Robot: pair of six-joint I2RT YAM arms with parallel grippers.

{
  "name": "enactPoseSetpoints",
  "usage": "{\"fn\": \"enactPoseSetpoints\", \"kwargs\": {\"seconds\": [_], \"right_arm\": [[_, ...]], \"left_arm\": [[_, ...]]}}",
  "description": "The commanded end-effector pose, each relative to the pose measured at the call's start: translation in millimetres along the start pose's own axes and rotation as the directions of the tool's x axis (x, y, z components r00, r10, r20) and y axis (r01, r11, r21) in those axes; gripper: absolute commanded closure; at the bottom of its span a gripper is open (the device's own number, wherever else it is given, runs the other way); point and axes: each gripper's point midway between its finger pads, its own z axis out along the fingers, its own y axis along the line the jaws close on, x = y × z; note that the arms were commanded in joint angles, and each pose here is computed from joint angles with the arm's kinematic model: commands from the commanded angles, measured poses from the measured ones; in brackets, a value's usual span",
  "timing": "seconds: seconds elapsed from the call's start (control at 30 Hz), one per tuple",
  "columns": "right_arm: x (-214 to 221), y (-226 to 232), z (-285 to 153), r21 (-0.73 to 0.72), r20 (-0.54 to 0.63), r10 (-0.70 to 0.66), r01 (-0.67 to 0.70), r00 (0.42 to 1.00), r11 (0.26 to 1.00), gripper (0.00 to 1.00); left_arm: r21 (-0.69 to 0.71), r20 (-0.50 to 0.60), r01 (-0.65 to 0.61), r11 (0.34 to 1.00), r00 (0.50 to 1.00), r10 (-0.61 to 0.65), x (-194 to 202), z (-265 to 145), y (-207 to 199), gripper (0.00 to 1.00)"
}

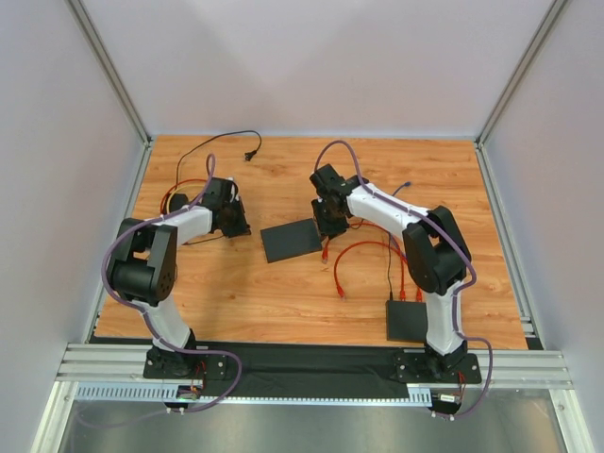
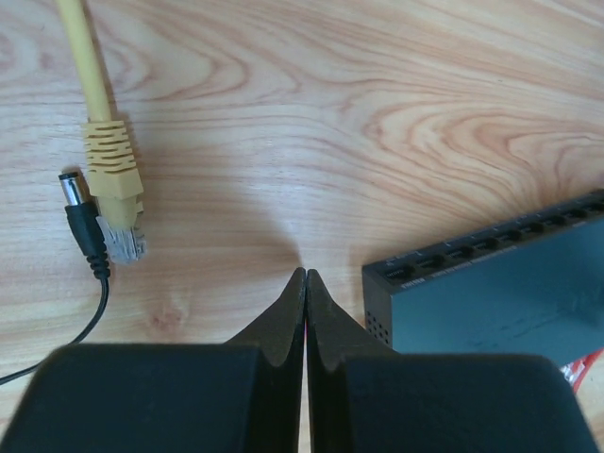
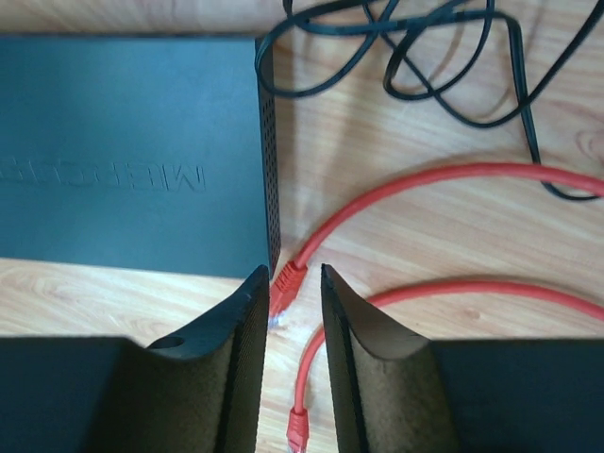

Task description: Pull the plug from the switch port

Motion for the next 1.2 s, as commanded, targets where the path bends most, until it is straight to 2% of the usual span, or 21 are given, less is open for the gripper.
{"fn": "enactPoseSetpoints", "kwargs": {"seconds": [0.0, 0.47, 0.7, 0.9, 1.03, 1.1, 1.17], "right_arm": [[-21, 1, 5, -0.012, 0.042, 0.007, -0.007, 0.999, 1.000, 0.70], [-15, 16, 16, -0.117, 0.031, 0.024, -0.021, 0.999, 0.993, 0.71], [-7, 25, 20, -0.152, 0.022, 0.030, -0.026, 0.999, 0.988, 0.70], [14, 62, 26, -0.218, 0.005, 0.003, -0.002, 1.000, 0.976, 0.71], [27, 95, 22, -0.291, -0.002, -0.013, 0.012, 1.000, 0.957, 0.71], [30, 101, 12, -0.289, 0.018, -0.027, 0.031, 0.999, 0.957, 0.71], [27, 94, 5, -0.264, 0.040, -0.025, 0.035, 0.999, 0.964, 0.70]], "left_arm": [[-0.011, 0.019, 0.035, 0.999, 0.999, -0.035, -11, 5, -2, 1.00], [0.162, -0.031, 0.097, 0.982, 0.995, -0.093, 4, 21, -30, 1.00], [0.193, -0.048, 0.127, 0.973, 0.992, -0.119, 9, 23, -34, 1.00], [0.231, -0.041, 0.105, 0.967, 0.994, -0.098, -6, 37, -44, 1.00], [0.308, -0.005, 0.064, 0.949, 0.998, -0.066, -31, 41, -69, 1.00], [0.272, 0.002, 0.027, 0.962, 1.000, -0.029, -38, 37, -69, 1.00], [0.179, 0.094, -0.041, 0.983, 0.995, 0.024, -67, 25, -61, 1.00]]}}
